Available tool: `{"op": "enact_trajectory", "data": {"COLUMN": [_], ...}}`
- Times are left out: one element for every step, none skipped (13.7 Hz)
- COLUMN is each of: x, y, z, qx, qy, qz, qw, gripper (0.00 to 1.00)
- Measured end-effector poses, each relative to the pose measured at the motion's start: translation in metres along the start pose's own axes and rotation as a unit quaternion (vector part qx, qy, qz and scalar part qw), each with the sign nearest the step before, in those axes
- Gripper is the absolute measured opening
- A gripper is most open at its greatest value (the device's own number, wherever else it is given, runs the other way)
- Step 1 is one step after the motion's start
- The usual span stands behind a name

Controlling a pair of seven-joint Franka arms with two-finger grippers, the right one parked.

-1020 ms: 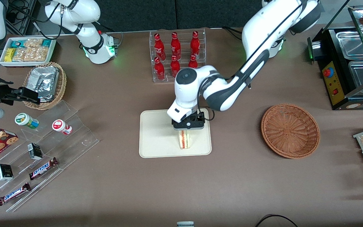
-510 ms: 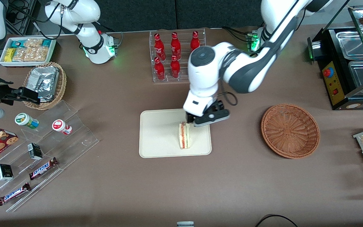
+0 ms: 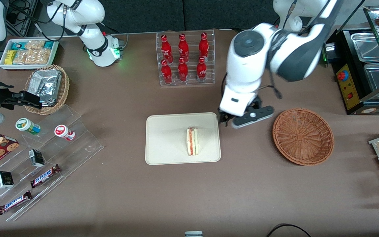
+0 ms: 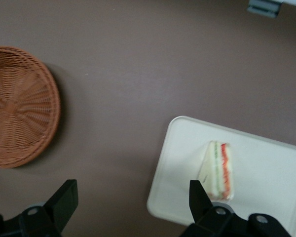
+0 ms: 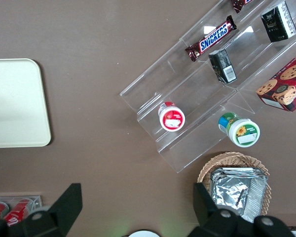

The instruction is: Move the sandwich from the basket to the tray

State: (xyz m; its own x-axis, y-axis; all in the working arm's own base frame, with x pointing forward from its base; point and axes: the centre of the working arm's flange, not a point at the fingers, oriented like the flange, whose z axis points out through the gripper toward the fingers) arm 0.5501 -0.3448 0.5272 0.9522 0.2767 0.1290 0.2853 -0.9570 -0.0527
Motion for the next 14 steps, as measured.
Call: {"op": "enact_trajectory", "data": {"x": [0.008, 0.017, 0.027, 0.038, 0.049, 0.058, 0.064, 0.068, 0.068, 0.066, 0.062, 0.058, 0.057, 0.058], "y": [-0.017, -0.036, -0.058, -0.083, -0.111, -0.142, -0.174, -0.205, -0.233, -0.255, -0.271, -0.281, -0.287, -0.292], "z": [-0.014, -0.027, -0.04, -0.053, -0.065, -0.077, -0.089, -0.1, -0.113, -0.124, -0.134, -0.142, -0.146, -0.146], "qx": [0.005, 0.008, 0.01, 0.007, 0.003, 0.003, 0.002, 0.0, -0.002, -0.002, -0.003, -0.004, -0.004, -0.005], "qy": [-0.009, -0.019, -0.031, -0.042, -0.051, -0.062, -0.074, -0.083, -0.09, -0.094, -0.097, -0.097, -0.095, -0.095], "qz": [0.01, 0.021, 0.032, 0.044, 0.058, 0.076, 0.098, 0.117, 0.131, 0.141, 0.149, 0.153, 0.152, 0.148], "qw": [0.9999, 0.9996, 0.9989, 0.9981, 0.997, 0.9952, 0.9925, 0.9897, 0.9873, 0.9856, 0.9842, 0.9835, 0.9837, 0.9844], "gripper": [1.0, 1.0, 1.0, 1.0, 1.0, 1.0, 1.0, 1.0, 1.0, 1.0, 1.0, 1.0, 1.0, 1.0]}}
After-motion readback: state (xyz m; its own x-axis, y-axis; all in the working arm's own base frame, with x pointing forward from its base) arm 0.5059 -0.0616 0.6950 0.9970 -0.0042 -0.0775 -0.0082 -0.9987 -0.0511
